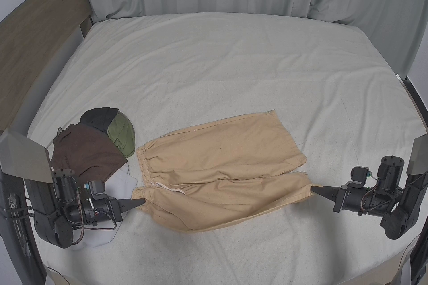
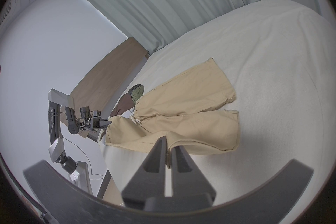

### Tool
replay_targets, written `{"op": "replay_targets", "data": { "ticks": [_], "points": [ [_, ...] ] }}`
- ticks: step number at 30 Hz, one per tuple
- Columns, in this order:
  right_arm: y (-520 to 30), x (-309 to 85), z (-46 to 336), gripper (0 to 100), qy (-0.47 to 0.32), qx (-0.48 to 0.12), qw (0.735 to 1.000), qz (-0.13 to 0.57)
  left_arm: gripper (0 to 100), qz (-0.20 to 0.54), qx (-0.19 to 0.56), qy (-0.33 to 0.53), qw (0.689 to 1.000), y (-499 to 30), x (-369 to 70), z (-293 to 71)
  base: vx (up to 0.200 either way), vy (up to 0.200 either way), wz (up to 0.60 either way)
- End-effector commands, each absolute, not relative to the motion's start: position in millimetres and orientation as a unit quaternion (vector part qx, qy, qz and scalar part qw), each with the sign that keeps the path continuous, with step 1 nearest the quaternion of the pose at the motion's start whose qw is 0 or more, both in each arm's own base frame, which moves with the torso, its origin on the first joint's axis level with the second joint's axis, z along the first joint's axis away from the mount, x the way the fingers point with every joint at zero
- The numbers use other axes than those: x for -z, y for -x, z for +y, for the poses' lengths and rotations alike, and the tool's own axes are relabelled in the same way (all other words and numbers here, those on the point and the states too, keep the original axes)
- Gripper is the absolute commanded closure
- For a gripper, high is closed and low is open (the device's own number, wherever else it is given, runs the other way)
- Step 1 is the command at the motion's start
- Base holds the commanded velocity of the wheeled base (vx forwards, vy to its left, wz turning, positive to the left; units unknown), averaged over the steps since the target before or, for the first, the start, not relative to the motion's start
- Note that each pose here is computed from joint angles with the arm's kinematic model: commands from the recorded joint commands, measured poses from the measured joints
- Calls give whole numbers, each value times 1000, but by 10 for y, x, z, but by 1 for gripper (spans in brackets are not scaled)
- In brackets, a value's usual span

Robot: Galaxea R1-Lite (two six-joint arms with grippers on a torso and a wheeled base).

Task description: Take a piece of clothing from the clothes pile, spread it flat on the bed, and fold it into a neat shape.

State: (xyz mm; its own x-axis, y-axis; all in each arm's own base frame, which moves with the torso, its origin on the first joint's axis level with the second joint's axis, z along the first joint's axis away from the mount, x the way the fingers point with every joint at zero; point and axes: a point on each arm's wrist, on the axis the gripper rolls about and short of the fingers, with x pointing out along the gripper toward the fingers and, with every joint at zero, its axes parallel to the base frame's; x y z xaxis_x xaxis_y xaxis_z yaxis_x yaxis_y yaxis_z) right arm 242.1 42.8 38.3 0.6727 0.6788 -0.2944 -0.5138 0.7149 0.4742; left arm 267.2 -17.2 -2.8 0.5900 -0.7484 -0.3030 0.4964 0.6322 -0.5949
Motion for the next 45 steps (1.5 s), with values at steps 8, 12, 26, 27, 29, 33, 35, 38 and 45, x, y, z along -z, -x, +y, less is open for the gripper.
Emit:
{"op": "replay_targets", "data": {
  "ticks": [8, 12, 26, 27, 29, 33, 35, 38, 45],
  "points": [
    [-2426, -497, 430, 100, -188, -335, 899, 212, 100, 266, 360, 232, 863, -2701, 0, -172, 0, 0, 0],
    [-2438, -508, 432, 100, -188, -338, 898, 209, 100, 259, 357, 230, 867, -2738, -16, -166, 0, 0, 0],
    [-2692, -688, 577, 100, -194, -345, 905, 157, 100, 243, 335, 238, 879, -2807, -97, -159, 0, 0, 0],
    [-2707, -701, 584, 100, -193, -347, 905, 152, 100, 244, 332, 241, 879, -2815, -96, -158, 0, 0, 0],
    [-2721, -712, 591, 100, -193, -348, 905, 149, 100, 243, 328, 244, 880, -2830, -101, -157, 0, 0, 0],
    [-2777, -755, 600, 100, -194, -350, 906, 137, 100, 237, 320, 247, 883, -2864, -118, -154, 0, 0, 0],
    [-2817, -782, 607, 100, -193, -352, 907, 129, 100, 232, 312, 245, 888, -2898, -118, -150, 0, 0, 0],
    [-2859, -824, 614, 100, -191, -355, 908, 117, 100, 228, 304, 244, 892, -2918, -121, -147, 0, 0, 0],
    [-2957, -915, 664, 100, -186, -365, 908, 94, 100, 221, 303, 251, 893, -2951, -160, -142, 0, 0, 0]
  ]
}}
